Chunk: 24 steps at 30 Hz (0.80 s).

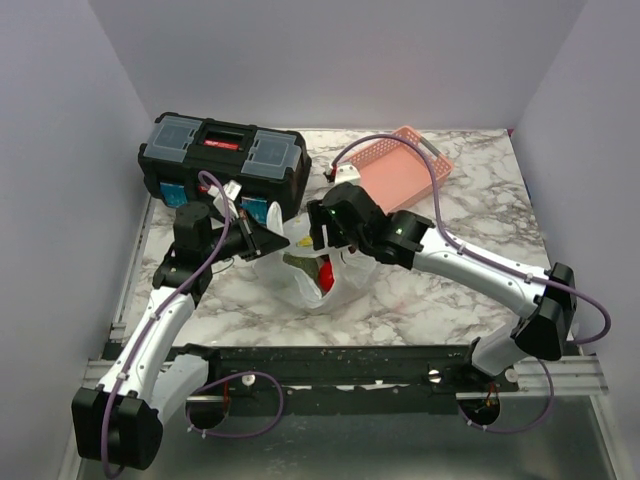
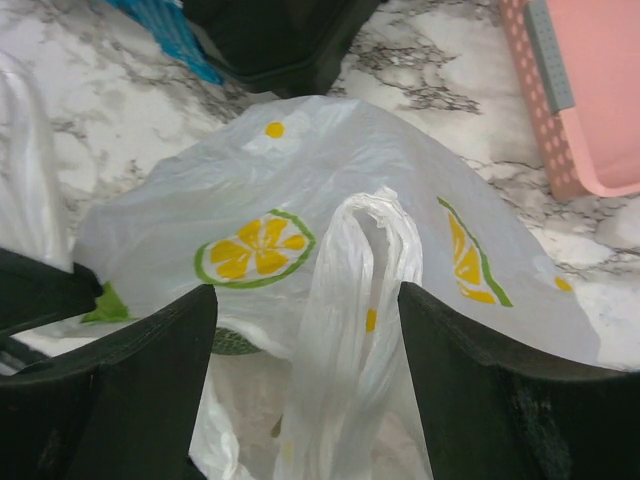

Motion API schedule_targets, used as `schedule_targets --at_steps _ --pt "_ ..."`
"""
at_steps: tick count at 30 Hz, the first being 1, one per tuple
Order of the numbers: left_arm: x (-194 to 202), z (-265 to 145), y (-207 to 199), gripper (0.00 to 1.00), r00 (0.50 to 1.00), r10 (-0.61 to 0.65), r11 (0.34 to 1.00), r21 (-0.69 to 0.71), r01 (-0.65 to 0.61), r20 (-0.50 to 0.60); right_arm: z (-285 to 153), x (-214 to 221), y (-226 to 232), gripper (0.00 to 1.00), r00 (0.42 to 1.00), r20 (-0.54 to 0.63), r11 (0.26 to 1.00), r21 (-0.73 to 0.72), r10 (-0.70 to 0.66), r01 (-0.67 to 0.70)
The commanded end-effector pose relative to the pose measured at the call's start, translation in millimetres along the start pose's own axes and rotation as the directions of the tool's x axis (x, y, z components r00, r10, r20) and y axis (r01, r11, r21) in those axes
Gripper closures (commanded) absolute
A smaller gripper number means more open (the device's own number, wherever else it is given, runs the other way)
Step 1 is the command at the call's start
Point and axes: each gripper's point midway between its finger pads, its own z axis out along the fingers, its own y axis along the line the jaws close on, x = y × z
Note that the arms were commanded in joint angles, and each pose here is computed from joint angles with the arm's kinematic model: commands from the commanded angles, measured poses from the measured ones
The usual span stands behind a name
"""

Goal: Take the fake fruits out of the plastic bag

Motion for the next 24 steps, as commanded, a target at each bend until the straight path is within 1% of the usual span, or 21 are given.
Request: schedule_targets --at_steps 1,4,6,9,11,12,15,17,18,20,22,24 --pt "6.8 1.2 6.4 1.0 0.999 0.019 1.0 -0.012 -0.019 -0.025 -0.5 -5.0 -25.5 0.23 0.997 0.015 0.986 0.149 -0.078 0.075" --pt "6.6 2.1 7.7 1.0 0.999 0.021 1.0 -0.015 -0.021 -0.028 -2.8 -11.6 -30.2 0.22 0.994 0.026 0.979 0.176 -0.109 0.103" --pt "6.5 2.4 6.5 1.0 0.999 0.026 1.0 -0.008 -0.026 -0.031 -2.6 -11.2 -31.3 0.21 0.995 0.027 0.978 0.186 -0.1 0.093" --pt "4.6 1.8 5.1 1.0 0.999 0.04 0.999 -0.009 -0.04 -0.025 10.6 3.2 -22.7 0.19 0.995 -0.014 0.984 0.147 -0.104 0.104" --pt "3.3 2.2 6.7 1.0 0.999 0.043 0.999 -0.022 -0.044 -0.027 21.8 13.3 -19.0 0.2 0.993 -0.046 0.984 0.142 -0.105 0.111" --pt "3.3 3.1 8.4 1.0 0.999 0.04 0.999 -0.028 -0.04 -0.031 26.2 16.3 -16.7 0.22 0.993 -0.056 0.984 0.139 -0.104 0.11" --pt "0.8 5.3 8.2 1.0 0.998 0.042 0.999 -0.027 -0.043 -0.036 37.3 23.4 -7.4 0.34 0.991 -0.073 0.986 0.116 -0.111 0.119" --pt "-1.2 6.8 8.4 1.0 0.999 0.041 0.999 -0.027 -0.042 -0.029 39.6 22.2 -2.4 0.44 0.991 -0.064 0.987 0.097 -0.121 0.127" --pt "-2.2 7.5 8.5 1.0 0.999 0.039 0.999 -0.027 -0.04 -0.025 38.5 20.0 -3.8 0.53 0.991 -0.055 0.987 0.103 -0.119 0.124" --pt "-4.7 9.1 8.4 1.0 0.999 0.036 0.999 -0.029 -0.036 -0.02 33.8 12.4 -7.7 0.67 0.993 -0.02 0.986 0.116 -0.118 0.119" --pt "-6.6 10.7 9.1 1.0 0.999 0.032 0.999 -0.037 -0.032 -0.017 28.0 5.2 -10.6 0.85 0.992 0.017 0.985 0.119 -0.124 0.121" --pt "-9.3 12.8 10.7 1.0 1.0 0.025 0.999 -0.048 -0.026 -0.009 21.9 -3.3 -11.6 0.95 0.99 0.049 0.985 0.116 -0.133 0.127"
